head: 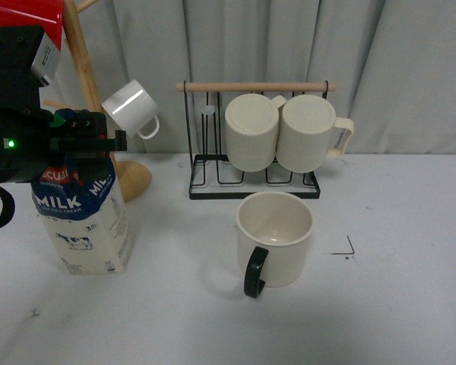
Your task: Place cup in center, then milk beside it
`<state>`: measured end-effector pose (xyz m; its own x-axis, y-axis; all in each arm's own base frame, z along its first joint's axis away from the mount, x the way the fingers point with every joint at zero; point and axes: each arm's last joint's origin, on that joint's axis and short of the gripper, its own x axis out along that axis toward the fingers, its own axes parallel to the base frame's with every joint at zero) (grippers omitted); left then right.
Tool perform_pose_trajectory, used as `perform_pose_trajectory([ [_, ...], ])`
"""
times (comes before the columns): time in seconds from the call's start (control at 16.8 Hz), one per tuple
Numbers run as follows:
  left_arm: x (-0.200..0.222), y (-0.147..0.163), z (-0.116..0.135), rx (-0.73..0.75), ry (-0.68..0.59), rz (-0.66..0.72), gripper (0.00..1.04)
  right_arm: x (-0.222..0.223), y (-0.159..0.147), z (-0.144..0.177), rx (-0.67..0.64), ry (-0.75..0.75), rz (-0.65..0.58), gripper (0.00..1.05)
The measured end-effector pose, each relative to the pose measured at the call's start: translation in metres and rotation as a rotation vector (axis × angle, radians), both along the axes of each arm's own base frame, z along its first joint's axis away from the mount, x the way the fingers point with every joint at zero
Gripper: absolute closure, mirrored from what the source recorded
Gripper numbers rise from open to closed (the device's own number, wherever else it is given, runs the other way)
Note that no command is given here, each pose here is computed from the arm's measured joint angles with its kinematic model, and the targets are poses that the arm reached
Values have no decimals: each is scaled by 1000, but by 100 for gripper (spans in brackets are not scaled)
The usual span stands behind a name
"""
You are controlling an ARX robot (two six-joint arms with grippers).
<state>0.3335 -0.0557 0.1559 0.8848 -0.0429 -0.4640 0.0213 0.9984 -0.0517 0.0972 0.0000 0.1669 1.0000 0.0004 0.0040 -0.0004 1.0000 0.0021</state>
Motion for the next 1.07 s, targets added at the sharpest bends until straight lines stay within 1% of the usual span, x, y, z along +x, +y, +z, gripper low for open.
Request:
perform_pose_trajectory([
  [0.18, 0, 0, 0, -2, 7, 8, 79, 0, 0, 0, 0, 0, 0, 6],
  [0.24, 0, -1, 0, 3, 7, 11, 86, 0, 0, 0, 0, 0, 0, 6],
  [0.48, -4, -11, 4, 8, 16, -14, 88, 0, 0, 0, 0, 0, 0, 6],
  [0.66, -8, -35, 9, 1, 10, -83, 88, 0, 0, 0, 0, 0, 0, 6],
  [0.78, -9, -50, 14, -18, -20, -118, 88, 0, 0, 0, 0, 0, 0, 6],
  [0.9, -10, -61, 19, -34, -46, -133, 88, 0, 0, 0, 0, 0, 0, 6],
  [1.07, -14, -75, 18, -24, -57, -153, 88, 0, 0, 0, 0, 0, 0, 6],
])
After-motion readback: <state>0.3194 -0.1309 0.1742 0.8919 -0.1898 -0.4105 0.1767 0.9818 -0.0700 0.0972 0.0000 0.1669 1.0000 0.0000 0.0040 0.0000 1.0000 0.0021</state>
